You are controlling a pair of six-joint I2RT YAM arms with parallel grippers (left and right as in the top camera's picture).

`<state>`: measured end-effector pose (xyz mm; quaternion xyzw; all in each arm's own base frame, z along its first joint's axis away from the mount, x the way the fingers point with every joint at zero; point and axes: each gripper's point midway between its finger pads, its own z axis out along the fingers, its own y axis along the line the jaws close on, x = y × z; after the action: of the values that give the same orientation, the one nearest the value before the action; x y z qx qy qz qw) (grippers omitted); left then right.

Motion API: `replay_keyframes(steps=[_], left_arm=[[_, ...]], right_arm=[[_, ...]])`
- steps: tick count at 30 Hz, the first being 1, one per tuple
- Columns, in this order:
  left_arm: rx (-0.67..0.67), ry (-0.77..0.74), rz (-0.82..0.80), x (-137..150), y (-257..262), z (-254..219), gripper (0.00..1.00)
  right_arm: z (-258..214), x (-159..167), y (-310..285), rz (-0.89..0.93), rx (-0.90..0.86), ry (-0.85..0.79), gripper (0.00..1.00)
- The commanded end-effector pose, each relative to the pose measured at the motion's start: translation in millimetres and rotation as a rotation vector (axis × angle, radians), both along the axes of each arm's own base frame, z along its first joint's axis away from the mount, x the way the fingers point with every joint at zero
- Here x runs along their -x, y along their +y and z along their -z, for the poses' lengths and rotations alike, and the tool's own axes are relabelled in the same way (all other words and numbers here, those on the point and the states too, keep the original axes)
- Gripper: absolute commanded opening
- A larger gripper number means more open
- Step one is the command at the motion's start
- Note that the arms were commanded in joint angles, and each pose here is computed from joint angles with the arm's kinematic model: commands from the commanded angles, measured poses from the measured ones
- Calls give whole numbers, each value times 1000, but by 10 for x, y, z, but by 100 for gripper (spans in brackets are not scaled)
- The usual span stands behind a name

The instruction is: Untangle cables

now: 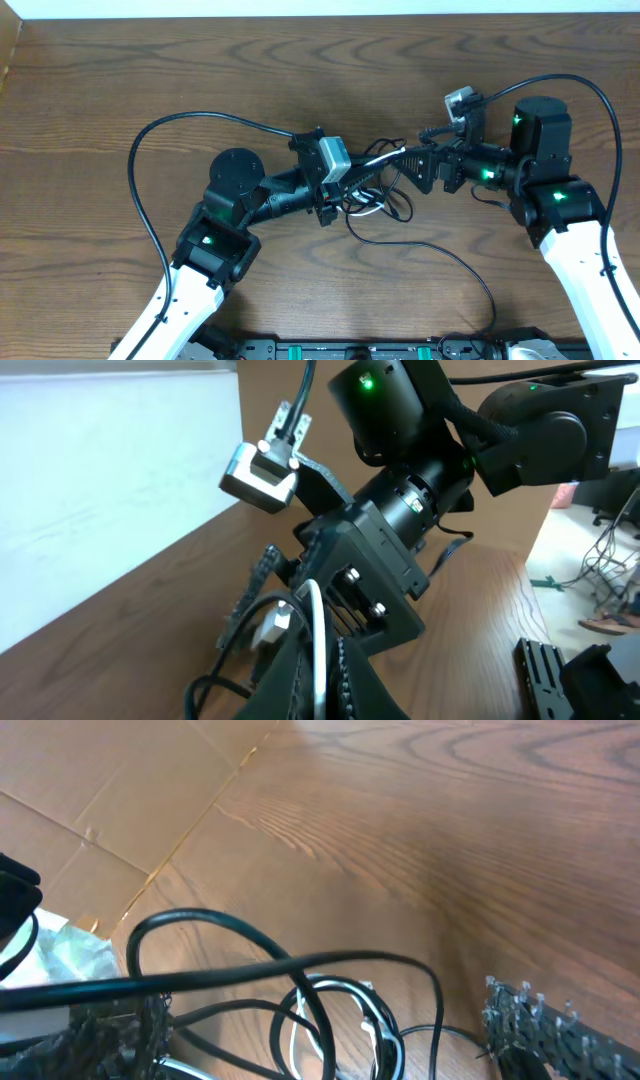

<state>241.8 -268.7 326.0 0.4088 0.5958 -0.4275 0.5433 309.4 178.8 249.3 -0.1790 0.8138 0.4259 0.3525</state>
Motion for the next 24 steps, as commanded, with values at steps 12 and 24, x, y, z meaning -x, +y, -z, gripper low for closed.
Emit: replay_keyframes(steps=[12, 24], left_arm=[[-51, 166, 213, 299, -188, 317, 8], [11, 26, 186, 216, -236, 69, 8]], right_arm=[[-120, -67, 35, 43, -69, 42, 99], [-83, -43, 31, 29, -48, 34, 99]])
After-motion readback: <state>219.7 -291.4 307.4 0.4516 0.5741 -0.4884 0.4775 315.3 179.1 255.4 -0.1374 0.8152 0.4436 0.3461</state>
